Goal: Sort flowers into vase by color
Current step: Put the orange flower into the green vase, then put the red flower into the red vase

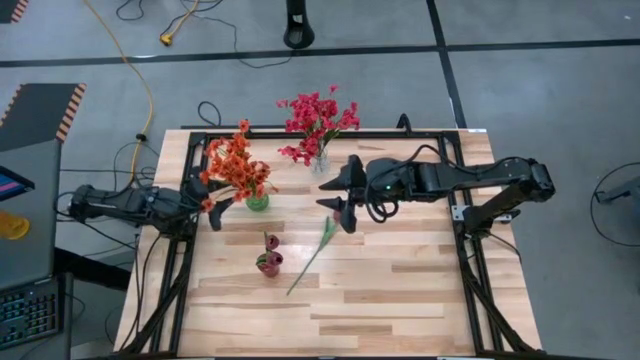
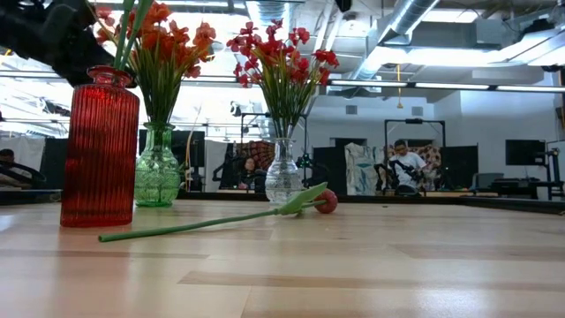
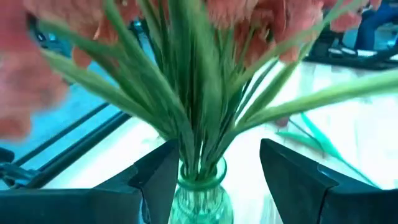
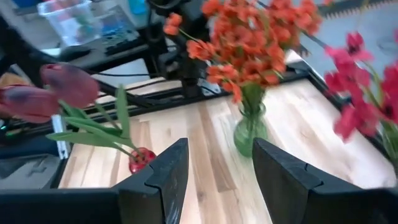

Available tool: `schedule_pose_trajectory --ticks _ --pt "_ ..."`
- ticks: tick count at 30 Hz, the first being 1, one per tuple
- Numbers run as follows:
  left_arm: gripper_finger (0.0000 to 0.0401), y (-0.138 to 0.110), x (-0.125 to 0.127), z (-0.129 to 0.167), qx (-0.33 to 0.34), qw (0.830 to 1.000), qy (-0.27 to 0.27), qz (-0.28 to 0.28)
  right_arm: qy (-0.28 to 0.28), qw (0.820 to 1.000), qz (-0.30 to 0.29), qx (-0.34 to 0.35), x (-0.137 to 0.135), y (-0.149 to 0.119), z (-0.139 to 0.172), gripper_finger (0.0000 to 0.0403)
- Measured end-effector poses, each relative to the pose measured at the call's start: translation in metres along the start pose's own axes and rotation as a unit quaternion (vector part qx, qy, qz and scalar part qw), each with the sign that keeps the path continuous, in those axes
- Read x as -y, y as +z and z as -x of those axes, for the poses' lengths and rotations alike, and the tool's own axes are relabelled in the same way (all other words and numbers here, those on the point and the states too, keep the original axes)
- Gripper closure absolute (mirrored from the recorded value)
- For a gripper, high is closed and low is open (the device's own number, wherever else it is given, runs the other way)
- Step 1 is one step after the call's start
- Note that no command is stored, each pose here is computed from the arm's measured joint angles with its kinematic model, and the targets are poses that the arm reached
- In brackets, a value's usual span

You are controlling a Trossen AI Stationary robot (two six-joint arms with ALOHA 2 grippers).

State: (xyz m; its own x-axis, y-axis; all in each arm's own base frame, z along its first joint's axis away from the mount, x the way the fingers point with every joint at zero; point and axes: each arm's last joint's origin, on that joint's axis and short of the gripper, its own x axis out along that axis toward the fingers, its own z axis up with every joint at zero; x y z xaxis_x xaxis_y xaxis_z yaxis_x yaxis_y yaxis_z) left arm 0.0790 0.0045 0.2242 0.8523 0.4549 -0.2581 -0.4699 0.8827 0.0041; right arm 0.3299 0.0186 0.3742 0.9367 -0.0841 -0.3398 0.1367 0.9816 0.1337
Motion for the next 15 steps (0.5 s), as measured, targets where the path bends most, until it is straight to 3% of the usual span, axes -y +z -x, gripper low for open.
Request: schedule_pose_trajectory --ticks 9,15 --pt "0.0187 0.013 -0.008 0.015 0.020 1.000 -0.012 0.012 -0.042 0.991 -0.110 -0.061 0.004 -0.013 0.001 0.0200" --pt "0.0187 0.014 -0.010 0.019 0.028 0.999 -0.027 0.022 -0.101 0.978 -0.161 -0.088 -0.002 -0.029 -0.008 0.0200"
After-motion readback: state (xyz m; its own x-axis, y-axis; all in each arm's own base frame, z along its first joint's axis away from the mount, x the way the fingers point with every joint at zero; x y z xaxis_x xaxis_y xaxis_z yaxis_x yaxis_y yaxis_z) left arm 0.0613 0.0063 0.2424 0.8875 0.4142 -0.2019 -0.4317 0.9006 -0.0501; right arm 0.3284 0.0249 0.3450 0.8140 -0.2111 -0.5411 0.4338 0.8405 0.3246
